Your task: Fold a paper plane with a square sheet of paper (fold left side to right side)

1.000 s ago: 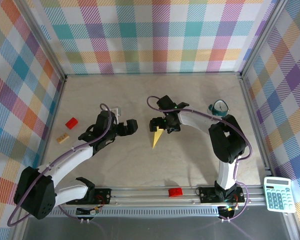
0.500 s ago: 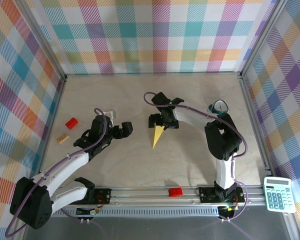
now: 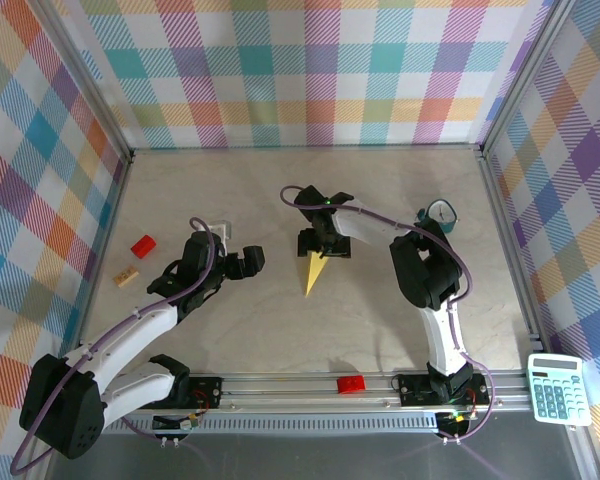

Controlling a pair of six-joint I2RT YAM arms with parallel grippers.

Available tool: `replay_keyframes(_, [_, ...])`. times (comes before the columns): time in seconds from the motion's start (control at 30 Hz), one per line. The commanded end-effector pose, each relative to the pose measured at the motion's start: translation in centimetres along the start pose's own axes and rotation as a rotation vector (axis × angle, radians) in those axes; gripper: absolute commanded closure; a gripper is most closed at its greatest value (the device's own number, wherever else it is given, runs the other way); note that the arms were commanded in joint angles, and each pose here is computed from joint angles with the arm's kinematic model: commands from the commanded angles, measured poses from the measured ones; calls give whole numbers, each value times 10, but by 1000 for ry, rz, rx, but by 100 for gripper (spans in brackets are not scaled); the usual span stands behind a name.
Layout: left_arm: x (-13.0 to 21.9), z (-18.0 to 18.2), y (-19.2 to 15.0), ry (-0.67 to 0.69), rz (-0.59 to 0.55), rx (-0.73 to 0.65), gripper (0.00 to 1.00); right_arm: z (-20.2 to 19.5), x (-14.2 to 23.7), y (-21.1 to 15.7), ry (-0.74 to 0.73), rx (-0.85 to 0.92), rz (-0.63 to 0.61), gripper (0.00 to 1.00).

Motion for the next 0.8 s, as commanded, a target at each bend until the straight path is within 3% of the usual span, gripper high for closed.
replay_keyframes(0.0, [-1, 5, -5, 16, 12, -13, 0, 2, 2, 0, -12, 1, 14, 20])
replay_keyframes(0.43, [3, 3, 3, 21, 1, -17, 0, -4, 21, -2, -1, 6, -30, 76])
replay_keyframes(0.63, [16, -1, 21, 29, -44, -46, 0, -12, 48, -4, 64, 14, -118, 94])
replay_keyframes(0.77, [30, -4, 41, 44, -94, -80, 0, -21, 67, -4, 170, 25, -174, 100])
Point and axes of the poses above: each hand's point on the last joint's axis, 136 mm out from that joint toward the fingers, its own x axis back along the fingers, its own z axis along the line the jaws close on, y = z × x, the point moved 7 cm from there along x, back along the fingers, and after that the axes turned 7 degrees about -x, right-handed, at the moved point
